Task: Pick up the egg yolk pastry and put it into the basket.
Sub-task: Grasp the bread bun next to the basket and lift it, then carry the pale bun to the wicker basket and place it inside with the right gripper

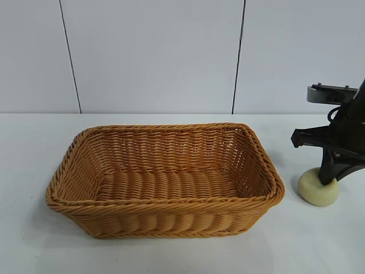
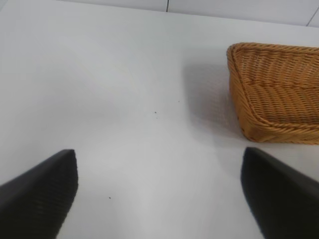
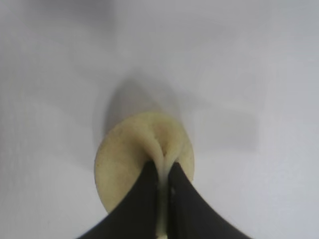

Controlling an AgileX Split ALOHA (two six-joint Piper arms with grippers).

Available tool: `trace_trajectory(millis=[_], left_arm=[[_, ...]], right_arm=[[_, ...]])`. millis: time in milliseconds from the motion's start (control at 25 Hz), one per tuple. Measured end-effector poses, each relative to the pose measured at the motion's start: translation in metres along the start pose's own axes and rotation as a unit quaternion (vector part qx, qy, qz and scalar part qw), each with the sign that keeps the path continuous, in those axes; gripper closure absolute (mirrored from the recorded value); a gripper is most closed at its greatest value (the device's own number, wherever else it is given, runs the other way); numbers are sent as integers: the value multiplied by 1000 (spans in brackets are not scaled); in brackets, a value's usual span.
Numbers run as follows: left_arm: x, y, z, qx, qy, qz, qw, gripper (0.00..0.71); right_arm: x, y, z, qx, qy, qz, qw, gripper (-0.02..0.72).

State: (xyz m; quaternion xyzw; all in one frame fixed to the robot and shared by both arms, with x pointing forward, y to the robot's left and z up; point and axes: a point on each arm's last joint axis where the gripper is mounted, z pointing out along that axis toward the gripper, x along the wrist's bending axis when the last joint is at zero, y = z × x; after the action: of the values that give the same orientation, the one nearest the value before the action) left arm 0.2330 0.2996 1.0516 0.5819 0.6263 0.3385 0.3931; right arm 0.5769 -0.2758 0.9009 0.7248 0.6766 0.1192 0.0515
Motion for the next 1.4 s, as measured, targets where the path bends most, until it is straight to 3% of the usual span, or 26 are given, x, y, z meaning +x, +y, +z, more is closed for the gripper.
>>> trace_trajectory(millis=[200, 480, 720, 960, 1200, 1400], left_arm=[[0, 0, 0, 0, 0, 0, 1000, 67], [0, 0, 0, 0, 0, 0, 1000, 67], [0, 0, 0, 0, 0, 0, 1000, 67], [0, 0, 0, 0, 0, 0, 1000, 67], [0, 0, 0, 0, 0, 0, 1000, 67], [0, 0, 0, 0, 0, 0, 1000, 67]], right_arm=[[2, 3, -12, 7, 3, -2, 1000, 700], [15, 36, -89, -36, 25, -14, 999, 700], [43, 47, -119, -42, 50, -42, 997, 700], [101, 37, -126, -44, 86, -109, 989, 700], [182, 7, -123, -67, 133, -197, 969, 700], [212, -3, -75, -45, 132, -213, 967, 700]])
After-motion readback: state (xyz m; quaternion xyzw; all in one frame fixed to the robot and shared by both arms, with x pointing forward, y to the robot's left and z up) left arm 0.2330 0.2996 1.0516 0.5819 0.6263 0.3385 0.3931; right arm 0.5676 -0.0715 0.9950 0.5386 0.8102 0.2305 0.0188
